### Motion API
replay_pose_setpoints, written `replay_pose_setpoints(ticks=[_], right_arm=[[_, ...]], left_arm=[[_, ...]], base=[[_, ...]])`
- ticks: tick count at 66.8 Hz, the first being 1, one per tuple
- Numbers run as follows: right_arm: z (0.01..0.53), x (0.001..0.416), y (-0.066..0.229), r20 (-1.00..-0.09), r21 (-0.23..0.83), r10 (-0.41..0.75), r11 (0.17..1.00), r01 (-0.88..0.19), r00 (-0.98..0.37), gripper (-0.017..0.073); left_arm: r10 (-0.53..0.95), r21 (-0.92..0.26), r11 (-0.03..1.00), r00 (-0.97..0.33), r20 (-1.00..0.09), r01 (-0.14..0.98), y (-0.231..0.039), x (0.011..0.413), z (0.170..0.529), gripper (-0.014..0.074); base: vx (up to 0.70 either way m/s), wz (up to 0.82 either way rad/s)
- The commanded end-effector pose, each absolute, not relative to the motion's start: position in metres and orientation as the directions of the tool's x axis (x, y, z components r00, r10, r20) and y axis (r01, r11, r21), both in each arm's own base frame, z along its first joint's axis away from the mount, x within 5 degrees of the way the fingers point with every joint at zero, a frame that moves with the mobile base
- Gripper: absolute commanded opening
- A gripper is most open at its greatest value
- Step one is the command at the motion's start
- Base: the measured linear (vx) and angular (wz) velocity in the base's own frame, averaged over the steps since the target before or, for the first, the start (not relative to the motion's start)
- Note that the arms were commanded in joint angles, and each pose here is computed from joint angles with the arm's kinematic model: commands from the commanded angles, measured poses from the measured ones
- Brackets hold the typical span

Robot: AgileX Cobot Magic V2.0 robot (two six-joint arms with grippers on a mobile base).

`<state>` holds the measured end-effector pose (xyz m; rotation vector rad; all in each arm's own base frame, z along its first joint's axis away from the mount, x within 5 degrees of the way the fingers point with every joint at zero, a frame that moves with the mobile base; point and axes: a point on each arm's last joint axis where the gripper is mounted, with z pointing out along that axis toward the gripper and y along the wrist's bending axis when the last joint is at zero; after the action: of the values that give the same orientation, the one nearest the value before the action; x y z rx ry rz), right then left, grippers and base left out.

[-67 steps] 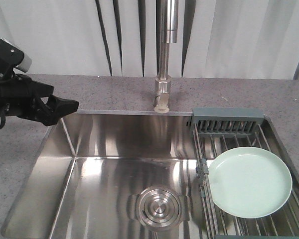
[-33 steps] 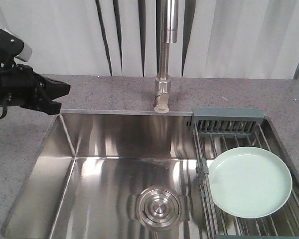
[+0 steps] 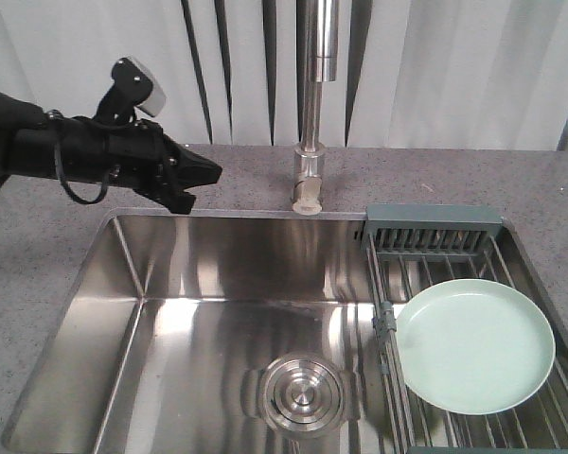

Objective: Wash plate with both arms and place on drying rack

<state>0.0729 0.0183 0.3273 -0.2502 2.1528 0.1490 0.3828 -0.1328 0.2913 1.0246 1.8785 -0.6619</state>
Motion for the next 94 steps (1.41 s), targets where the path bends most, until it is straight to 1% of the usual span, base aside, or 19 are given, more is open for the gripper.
replay_pose_setpoints(ticks=[1,8,23,42,55,62,72,87,94], right_arm=[[0.34,0.076,0.019,-0.873,0.005,-0.11,0.972,-0.234,-0.476,-0.0009],[0.34,0.076,0.019,-0.873,0.005,-0.11,0.972,-0.234,-0.476,-0.0009],[0.34,0.076,0.019,-0.873,0.005,-0.11,0.972,-0.234,-0.476,-0.0009],[0.34,0.076,0.019,-0.873,0.005,-0.11,0.972,-0.234,-0.476,-0.0009],[0.34,0.076,0.019,-0.873,0.005,-0.11,0.972,-0.234,-0.476,-0.0009],[0.34,0.076,0.019,-0.873,0.005,-0.11,0.972,-0.234,-0.476,-0.0009],[0.34,0.076,0.019,-0.873,0.005,-0.11,0.972,-0.234,-0.476,-0.0009],[0.34,0.076,0.019,-0.873,0.005,-0.11,0.972,-0.234,-0.476,-0.0009],[0.34,0.076,0.019,-0.873,0.005,-0.11,0.972,-0.234,-0.476,-0.0009]], left_arm=[[0.349,-0.004,0.456,-0.183,-0.919,0.89,-0.149,0.384,0.32,-0.0008],[0.355,-0.006,0.383,-0.153,-0.922,0.924,-0.165,0.393,0.319,-0.0008],[0.359,0.011,0.294,-0.1,-0.928,0.956,-0.192,0.412,0.312,-0.0008],[0.362,0.031,0.225,-0.054,-0.931,0.974,-0.225,0.422,0.303,-0.0008],[0.358,0.041,0.203,-0.036,-0.933,0.978,-0.242,0.424,0.297,-0.0008],[0.351,0.047,0.229,-0.037,-0.936,0.972,-0.245,0.43,0.294,-0.0008],[0.348,0.085,0.327,-0.036,-0.937,0.941,-0.243,0.44,0.294,-0.0008],[0.345,0.133,0.432,-0.027,-0.938,0.892,-0.238,0.45,0.296,-0.0008],[0.345,0.141,0.449,-0.026,-0.938,0.883,-0.238,0.452,0.297,-0.0008]], base=[[0.0,0.0],[0.0,0.0],[0.0,0.0],[0.0,0.0],[0.0,0.0],[0.0,0.0],[0.0,0.0],[0.0,0.0],[0.0,0.0]])
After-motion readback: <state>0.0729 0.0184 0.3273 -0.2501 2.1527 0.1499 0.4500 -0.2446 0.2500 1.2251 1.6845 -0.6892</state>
